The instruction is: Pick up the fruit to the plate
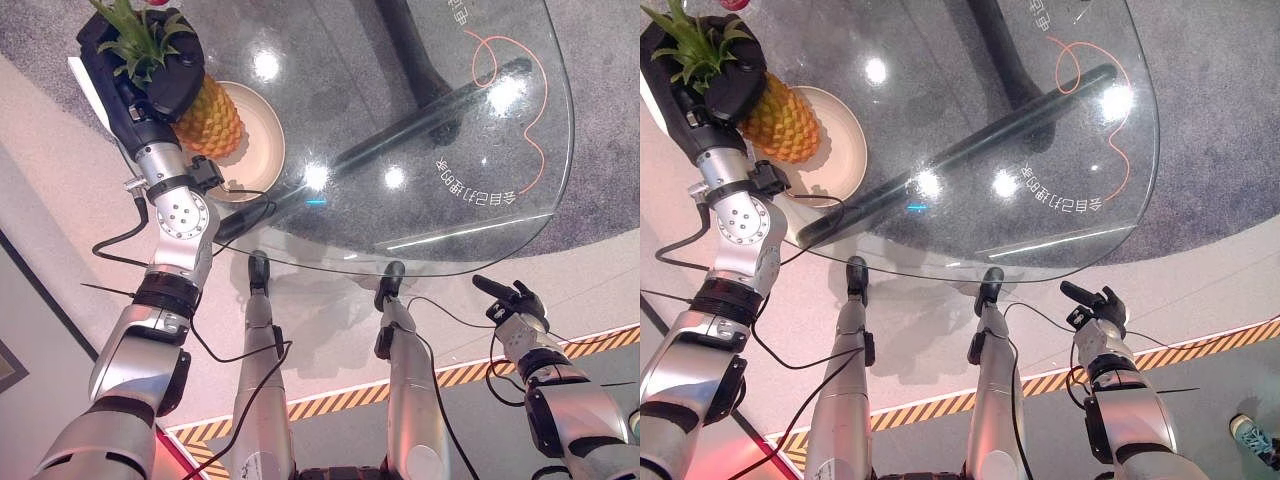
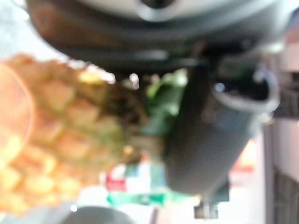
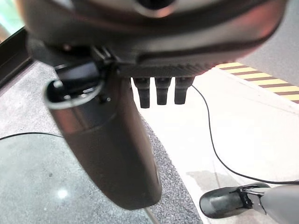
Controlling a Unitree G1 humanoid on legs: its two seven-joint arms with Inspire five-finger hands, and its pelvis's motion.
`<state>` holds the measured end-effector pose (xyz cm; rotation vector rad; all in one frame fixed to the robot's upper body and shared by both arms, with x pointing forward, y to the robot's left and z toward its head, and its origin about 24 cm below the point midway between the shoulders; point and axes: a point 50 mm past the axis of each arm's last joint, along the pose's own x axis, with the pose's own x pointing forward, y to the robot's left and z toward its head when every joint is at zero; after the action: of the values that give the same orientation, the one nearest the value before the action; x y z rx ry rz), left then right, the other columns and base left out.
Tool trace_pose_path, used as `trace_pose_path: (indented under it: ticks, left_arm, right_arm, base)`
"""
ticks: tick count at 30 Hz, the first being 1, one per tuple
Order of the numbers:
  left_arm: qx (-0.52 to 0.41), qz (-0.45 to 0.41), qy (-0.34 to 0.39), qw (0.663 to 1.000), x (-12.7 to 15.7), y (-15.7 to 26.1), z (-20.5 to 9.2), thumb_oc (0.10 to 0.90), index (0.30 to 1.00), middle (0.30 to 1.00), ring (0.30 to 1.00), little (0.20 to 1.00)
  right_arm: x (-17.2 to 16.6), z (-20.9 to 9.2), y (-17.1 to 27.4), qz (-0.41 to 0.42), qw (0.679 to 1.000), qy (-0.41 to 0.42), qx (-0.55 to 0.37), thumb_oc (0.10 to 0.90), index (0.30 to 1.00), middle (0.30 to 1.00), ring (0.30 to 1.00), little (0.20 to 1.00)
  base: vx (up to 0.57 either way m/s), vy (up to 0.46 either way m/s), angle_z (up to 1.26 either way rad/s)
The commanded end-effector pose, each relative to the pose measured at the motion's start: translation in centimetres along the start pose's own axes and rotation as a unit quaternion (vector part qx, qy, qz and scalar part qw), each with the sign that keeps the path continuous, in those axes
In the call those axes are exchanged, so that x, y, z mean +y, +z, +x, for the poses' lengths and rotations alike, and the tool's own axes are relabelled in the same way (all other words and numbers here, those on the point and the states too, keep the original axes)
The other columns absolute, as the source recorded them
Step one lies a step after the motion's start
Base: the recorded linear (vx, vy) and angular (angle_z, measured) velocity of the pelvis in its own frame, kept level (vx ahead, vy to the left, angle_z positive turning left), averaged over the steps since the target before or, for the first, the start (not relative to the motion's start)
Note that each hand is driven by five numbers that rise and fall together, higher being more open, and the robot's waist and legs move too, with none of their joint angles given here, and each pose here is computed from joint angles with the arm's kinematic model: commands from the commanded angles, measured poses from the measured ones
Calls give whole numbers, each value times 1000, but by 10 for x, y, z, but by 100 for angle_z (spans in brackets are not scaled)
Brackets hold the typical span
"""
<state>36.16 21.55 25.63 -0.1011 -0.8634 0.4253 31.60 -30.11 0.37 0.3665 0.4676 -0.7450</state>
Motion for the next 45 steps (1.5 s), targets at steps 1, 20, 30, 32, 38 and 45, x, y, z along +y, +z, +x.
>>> trace_pose_path:
  ticks: [1, 20, 30, 32, 38, 45]
  left_arm:
    - [-170, -69, -17, 983, -15, 72, 44, 100, 300, 300, 300, 200]
    - [-163, -73, -34, 983, -18, 71, 46, 100, 300, 300, 300, 200]
    - [-158, -66, -34, 985, -17, 68, 49, 100, 300, 300, 300, 200]
    - [-159, -66, -33, 985, -17, 68, 49, 100, 300, 300, 300, 200]
    - [-156, -63, -35, 985, -16, 66, 49, 100, 300, 300, 300, 200]
    - [-149, -63, -36, 986, -14, 64, 50, 418, 573, 573, 573, 518]
  right_arm:
    - [-18, 2, -3, -2, 999, -36, 1, 800, 900, 900, 900, 900]
    - [-13, 2, 2, 2, 999, -33, -5, 800, 900, 900, 900, 900]
    - [-9, 2, 8, 4, 1000, -29, -12, 800, 900, 900, 900, 900]
    - [-8, 2, 8, 4, 1000, -29, -13, 800, 900, 900, 900, 900]
    - [-8, 2, 9, 6, 999, -28, -14, 800, 900, 900, 900, 900]
    - [-8, 2, 11, 5, 999, -29, -16, 800, 900, 900, 900, 900]
  base:
    - [0, 0, 0]
    - [0, 0, 0]
    - [-3, 1, 0]
    - [0, 0, 0]
    - [0, 0, 0]
    - [0, 0, 0]
